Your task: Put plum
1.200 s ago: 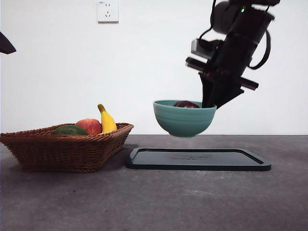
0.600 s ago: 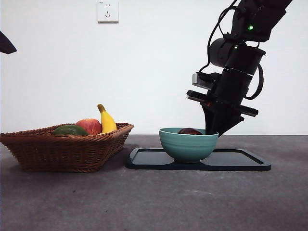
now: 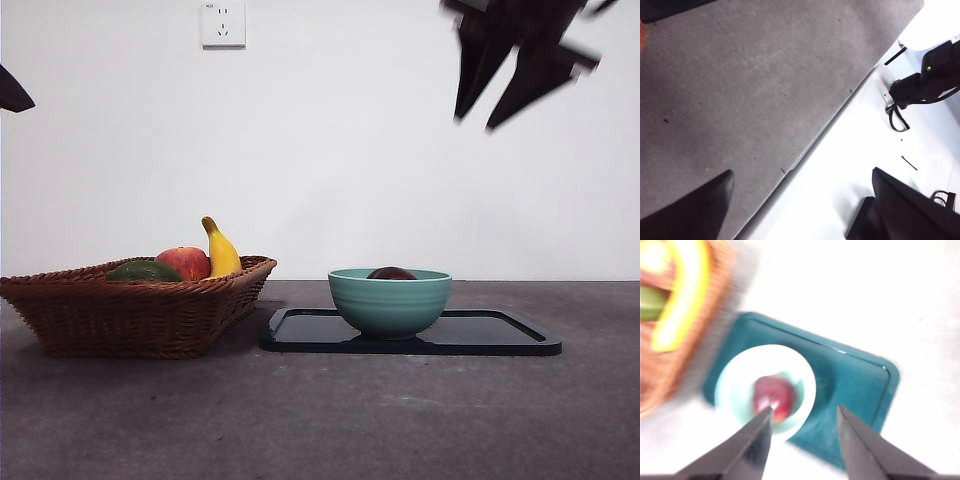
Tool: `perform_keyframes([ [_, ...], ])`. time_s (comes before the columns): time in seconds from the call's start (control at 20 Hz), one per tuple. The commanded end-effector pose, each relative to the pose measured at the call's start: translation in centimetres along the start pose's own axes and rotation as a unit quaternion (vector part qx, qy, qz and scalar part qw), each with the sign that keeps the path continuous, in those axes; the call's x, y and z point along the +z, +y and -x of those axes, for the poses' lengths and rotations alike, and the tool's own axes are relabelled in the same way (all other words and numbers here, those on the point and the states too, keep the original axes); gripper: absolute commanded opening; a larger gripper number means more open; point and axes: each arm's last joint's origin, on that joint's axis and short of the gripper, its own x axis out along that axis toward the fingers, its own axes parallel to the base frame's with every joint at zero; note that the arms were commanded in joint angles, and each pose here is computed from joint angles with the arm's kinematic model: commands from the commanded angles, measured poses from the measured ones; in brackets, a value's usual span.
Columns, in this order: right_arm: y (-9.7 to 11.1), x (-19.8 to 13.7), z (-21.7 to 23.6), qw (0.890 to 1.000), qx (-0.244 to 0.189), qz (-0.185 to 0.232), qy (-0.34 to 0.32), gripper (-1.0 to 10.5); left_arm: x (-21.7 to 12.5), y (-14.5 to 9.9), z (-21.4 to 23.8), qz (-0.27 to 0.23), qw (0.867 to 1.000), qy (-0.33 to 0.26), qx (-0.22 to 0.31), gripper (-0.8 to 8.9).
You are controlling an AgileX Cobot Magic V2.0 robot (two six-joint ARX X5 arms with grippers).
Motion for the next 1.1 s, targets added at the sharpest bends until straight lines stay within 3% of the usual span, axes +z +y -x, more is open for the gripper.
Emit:
perform_keyframes([
  [0.05, 1.2, -0.4, 4.4, 0.999, 0.004, 0.018, -0.035, 2.0, 0.4, -0.1, 0.1, -0.017, 1.000, -0.006, -0.002, 4.33],
  [0.3, 2.3, -6.0, 9.6, 0.997, 0.026, 0.027, -0.063, 2.0, 0.5, -0.1, 0.1, -0.025, 1.000, -0.014, -0.001, 4.33],
  [0.75, 2.5, -17.4, 8.2, 0.990, 0.136, 0.041, -0.016, 2.0, 0.8, -0.1, 0.1, -0.036, 0.999, -0.026, 0.001, 4.33],
  [1.1, 2.3, -19.8, 7.2, 0.986, 0.160, 0.046, -0.019, 2.0, 1.0, -0.1, 0.1, -0.041, 0.999, -0.031, 0.002, 4.33],
])
